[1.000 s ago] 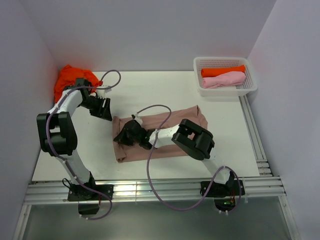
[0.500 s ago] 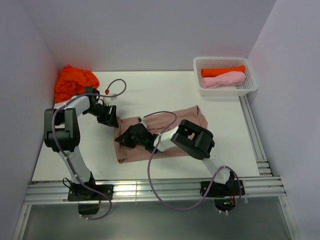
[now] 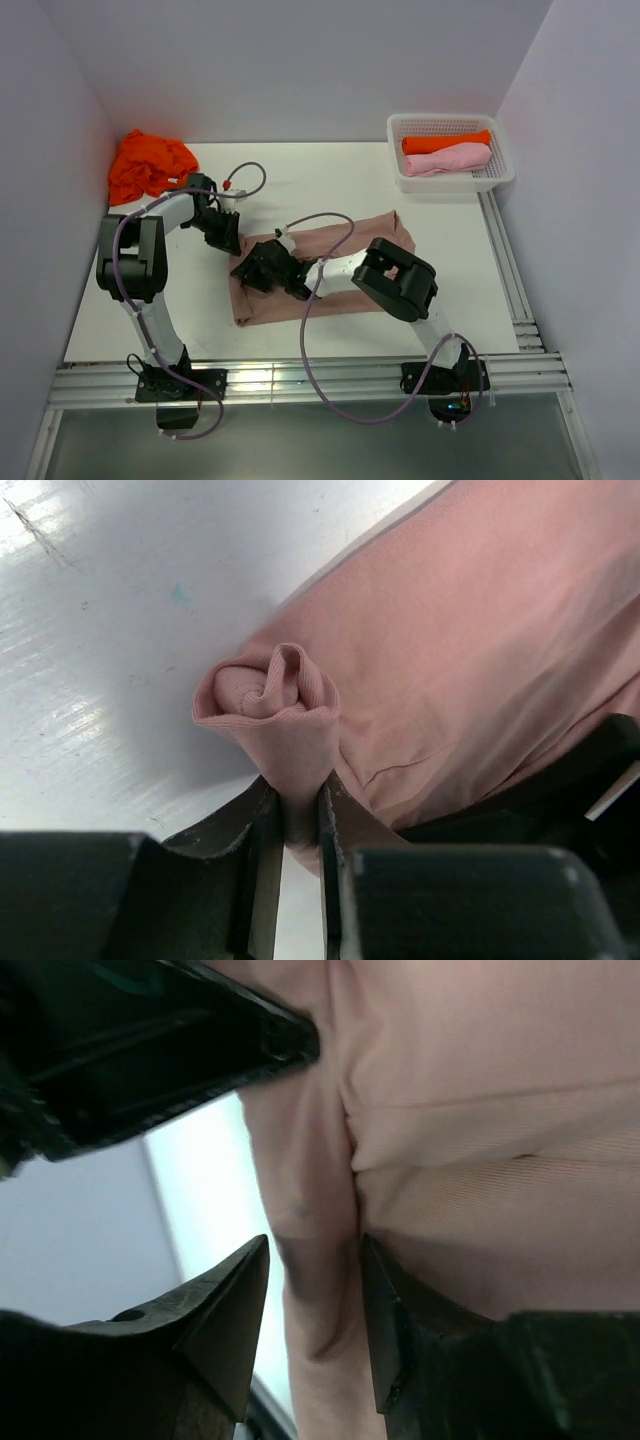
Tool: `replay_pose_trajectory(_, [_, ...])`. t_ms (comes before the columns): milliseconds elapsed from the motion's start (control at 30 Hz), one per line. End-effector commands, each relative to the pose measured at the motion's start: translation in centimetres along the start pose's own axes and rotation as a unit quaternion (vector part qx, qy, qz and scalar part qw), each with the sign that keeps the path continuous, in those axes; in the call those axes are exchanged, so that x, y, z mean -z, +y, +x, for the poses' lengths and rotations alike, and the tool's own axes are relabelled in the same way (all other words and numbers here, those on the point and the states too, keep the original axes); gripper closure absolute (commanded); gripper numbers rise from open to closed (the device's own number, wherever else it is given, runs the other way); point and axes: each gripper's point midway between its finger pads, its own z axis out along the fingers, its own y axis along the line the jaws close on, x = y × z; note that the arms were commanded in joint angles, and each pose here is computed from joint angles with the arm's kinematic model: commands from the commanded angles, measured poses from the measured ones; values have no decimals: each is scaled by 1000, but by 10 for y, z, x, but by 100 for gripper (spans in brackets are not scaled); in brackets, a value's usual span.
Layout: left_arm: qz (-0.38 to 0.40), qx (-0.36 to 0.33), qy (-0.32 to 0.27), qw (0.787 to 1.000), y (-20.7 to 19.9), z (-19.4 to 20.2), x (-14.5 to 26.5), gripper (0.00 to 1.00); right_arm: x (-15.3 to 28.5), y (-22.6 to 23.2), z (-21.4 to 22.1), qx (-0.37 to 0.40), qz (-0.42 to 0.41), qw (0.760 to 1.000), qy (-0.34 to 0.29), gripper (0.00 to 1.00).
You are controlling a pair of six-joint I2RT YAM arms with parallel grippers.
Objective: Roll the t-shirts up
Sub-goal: Roll the tshirt
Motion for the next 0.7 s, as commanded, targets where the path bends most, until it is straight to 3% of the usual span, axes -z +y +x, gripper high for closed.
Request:
replay_pose_trajectory(0, [-36,-18,-20,999,5,-18,5,80,20,19,-16,63,46,996,-44,50])
replay_pose_trajectory(267, [-46,-25,-17,998,5,-19,7,80,40,32,-18,125,124,981,-81,49])
replay_pose_trajectory(667, [-48,-31,-18,998,3,-18,8,78,58,22,21,180,185,964,-67,44])
